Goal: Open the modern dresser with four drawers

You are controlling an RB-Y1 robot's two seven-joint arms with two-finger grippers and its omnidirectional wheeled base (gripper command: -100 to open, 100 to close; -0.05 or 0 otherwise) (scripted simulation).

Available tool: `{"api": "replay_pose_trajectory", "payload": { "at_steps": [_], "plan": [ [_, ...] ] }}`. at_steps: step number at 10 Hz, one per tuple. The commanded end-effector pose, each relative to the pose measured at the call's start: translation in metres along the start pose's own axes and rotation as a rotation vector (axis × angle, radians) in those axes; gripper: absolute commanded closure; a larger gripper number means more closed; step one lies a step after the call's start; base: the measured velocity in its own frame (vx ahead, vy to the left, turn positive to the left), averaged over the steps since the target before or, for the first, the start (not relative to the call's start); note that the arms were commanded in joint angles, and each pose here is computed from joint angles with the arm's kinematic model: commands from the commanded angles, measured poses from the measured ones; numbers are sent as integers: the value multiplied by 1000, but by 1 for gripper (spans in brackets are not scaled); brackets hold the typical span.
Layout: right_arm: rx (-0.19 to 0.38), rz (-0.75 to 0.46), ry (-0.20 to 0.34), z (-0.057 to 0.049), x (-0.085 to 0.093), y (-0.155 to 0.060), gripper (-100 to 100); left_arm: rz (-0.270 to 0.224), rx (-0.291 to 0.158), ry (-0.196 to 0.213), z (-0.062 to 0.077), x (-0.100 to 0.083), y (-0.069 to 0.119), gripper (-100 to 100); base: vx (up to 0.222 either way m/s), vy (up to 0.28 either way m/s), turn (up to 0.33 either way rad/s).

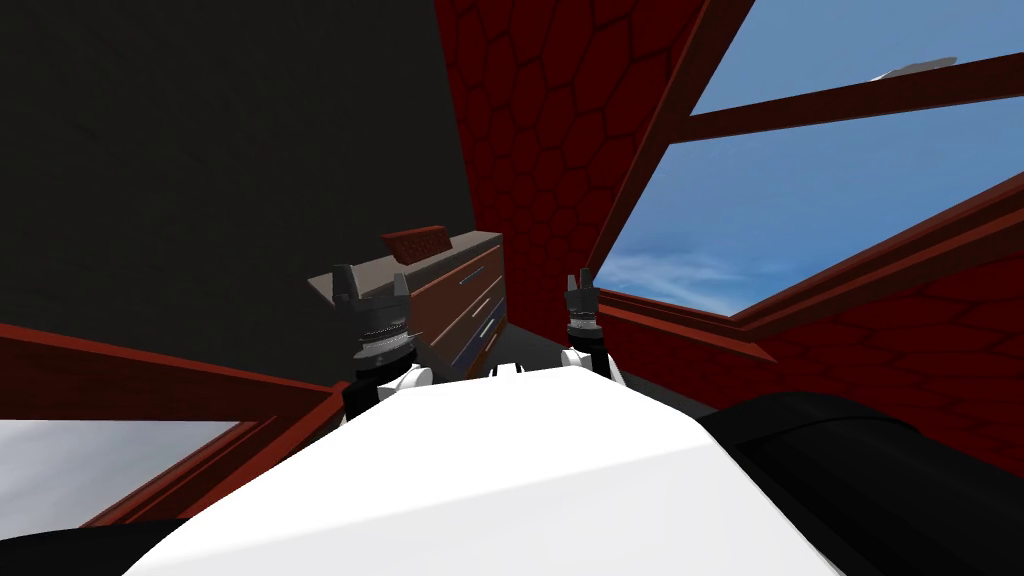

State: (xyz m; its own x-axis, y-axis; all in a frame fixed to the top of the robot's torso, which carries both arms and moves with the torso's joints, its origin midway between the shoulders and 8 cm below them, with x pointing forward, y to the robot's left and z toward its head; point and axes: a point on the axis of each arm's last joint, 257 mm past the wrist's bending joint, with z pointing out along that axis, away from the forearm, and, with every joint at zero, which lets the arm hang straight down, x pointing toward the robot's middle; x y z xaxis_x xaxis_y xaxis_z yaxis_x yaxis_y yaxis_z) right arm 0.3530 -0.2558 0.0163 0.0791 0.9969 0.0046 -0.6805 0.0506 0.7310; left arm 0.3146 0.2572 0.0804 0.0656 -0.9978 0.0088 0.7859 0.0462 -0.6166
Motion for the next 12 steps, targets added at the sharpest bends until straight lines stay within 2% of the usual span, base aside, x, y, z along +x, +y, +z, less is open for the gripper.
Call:
{"api": "replay_pose_trajectory", "payload": {
  "at_steps": [1,2,5,10,12],
  "plan": [
    [0,0,0,0,0,0,0,9,-66,64,-4,12,24,-100,7,5,-39],
    [0,0,0,0,0,0,0,11,-87,75,-5,14,32,-100,7,4,-33],
    [0,0,0,0,0,0,0,14,-187,105,-13,21,71,-100,10,7,-34],
    [0,0,0,0,0,0,0,4,-302,102,-24,26,115,-100,8,6,-32],
    [0,0,0,0,0,0,0,1,-365,108,-32,29,138,-100,7,5,-39]
  ]
}}
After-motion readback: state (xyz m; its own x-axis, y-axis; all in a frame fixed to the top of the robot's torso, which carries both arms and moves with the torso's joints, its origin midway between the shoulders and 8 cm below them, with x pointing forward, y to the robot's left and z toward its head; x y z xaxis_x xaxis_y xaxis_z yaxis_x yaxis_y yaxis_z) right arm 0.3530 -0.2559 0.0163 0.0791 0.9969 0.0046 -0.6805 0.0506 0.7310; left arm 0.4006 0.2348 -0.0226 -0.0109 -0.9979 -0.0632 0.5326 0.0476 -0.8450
